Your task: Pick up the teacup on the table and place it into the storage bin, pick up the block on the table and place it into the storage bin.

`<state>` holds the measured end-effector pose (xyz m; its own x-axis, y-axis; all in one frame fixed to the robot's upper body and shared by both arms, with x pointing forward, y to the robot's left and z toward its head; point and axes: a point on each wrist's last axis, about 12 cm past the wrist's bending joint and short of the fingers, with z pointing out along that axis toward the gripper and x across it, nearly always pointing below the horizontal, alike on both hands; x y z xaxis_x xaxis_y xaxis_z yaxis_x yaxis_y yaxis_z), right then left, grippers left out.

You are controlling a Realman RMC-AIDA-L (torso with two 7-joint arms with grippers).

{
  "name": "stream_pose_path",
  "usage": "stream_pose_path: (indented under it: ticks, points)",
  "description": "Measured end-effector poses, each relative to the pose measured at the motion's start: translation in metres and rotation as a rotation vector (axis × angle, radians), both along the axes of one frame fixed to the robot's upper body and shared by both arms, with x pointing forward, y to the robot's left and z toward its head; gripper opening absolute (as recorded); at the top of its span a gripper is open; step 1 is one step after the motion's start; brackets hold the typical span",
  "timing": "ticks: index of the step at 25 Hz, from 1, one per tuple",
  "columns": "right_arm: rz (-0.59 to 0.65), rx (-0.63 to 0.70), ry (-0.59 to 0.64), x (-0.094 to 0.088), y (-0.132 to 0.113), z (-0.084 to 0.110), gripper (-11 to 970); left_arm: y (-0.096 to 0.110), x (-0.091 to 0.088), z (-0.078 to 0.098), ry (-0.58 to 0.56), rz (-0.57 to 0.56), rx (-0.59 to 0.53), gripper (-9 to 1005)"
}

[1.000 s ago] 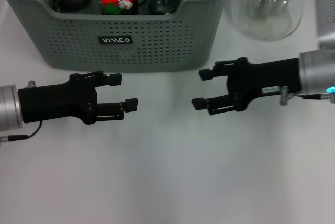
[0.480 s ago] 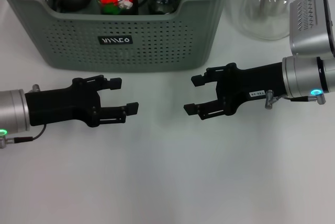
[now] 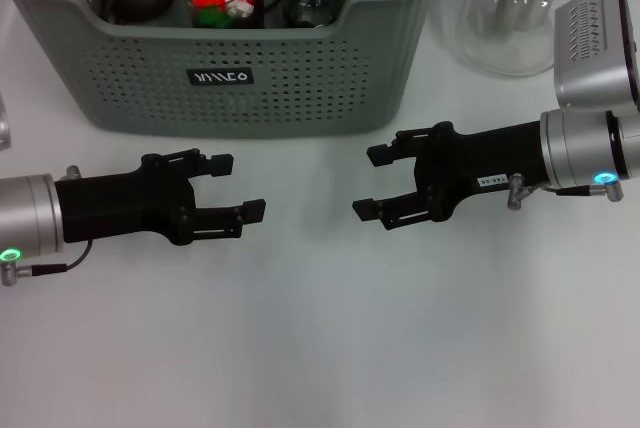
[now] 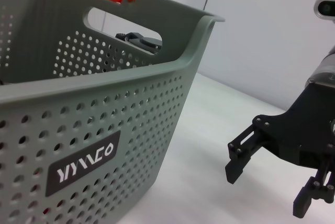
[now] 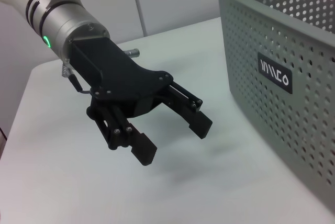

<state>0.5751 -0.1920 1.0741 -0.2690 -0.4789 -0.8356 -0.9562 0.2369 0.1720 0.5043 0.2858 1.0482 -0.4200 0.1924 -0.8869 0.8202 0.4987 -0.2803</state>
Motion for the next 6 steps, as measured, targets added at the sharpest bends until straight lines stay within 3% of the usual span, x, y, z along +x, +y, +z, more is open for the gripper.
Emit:
stream_pose_path:
  ticks: [6]
  points:
    - [-0.003, -0.002, -0.001, 0.0008, 0.0003, 0.0002, 824, 0.0003, -0.0001, -0.0001, 0.0, 0.0, 0.001, 847]
